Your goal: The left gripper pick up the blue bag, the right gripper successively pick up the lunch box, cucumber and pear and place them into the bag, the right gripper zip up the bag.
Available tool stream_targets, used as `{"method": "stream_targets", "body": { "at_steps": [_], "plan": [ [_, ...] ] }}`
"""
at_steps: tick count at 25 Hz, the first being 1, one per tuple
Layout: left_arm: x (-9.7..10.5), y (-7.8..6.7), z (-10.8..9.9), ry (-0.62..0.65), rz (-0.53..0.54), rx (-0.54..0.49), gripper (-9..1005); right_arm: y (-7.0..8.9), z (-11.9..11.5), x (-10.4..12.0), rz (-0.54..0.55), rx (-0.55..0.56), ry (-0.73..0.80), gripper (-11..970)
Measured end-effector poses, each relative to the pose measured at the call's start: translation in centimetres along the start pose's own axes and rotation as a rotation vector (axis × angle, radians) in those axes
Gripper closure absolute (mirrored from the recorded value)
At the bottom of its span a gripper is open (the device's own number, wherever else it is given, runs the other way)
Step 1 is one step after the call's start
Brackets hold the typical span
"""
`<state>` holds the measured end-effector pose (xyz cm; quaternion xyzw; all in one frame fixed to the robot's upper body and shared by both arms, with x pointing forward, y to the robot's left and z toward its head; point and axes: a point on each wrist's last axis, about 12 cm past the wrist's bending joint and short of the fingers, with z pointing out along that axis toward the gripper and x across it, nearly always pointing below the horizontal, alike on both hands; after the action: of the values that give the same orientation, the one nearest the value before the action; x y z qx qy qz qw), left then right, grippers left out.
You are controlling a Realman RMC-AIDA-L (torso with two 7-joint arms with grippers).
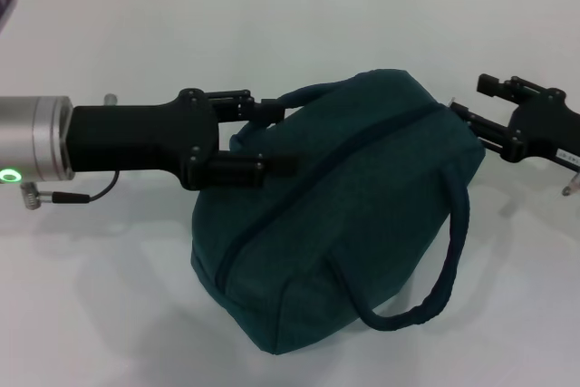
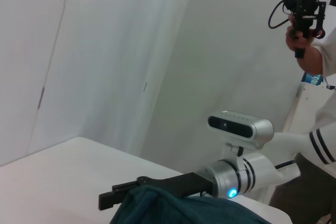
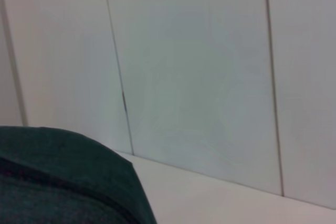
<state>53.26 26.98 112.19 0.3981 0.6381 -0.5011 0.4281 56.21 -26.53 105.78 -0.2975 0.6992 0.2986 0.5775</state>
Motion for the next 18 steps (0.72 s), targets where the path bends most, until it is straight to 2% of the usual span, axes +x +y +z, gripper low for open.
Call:
{"method": "stream_targets", "body": {
  "at_steps": [9, 18],
  "plan": [
    [-0.2, 0.1, 0.0, 0.002, 0.0, 0.002, 244, -0.1, -3.1, 0.1, -0.011, 0.011, -0.049, 319],
    [-0.2, 0.1, 0.3, 0.01, 0.0, 0.011, 244, 0.1, -2.7, 0.3, -0.018, 0.004, -0.035, 321]
  ]
}}
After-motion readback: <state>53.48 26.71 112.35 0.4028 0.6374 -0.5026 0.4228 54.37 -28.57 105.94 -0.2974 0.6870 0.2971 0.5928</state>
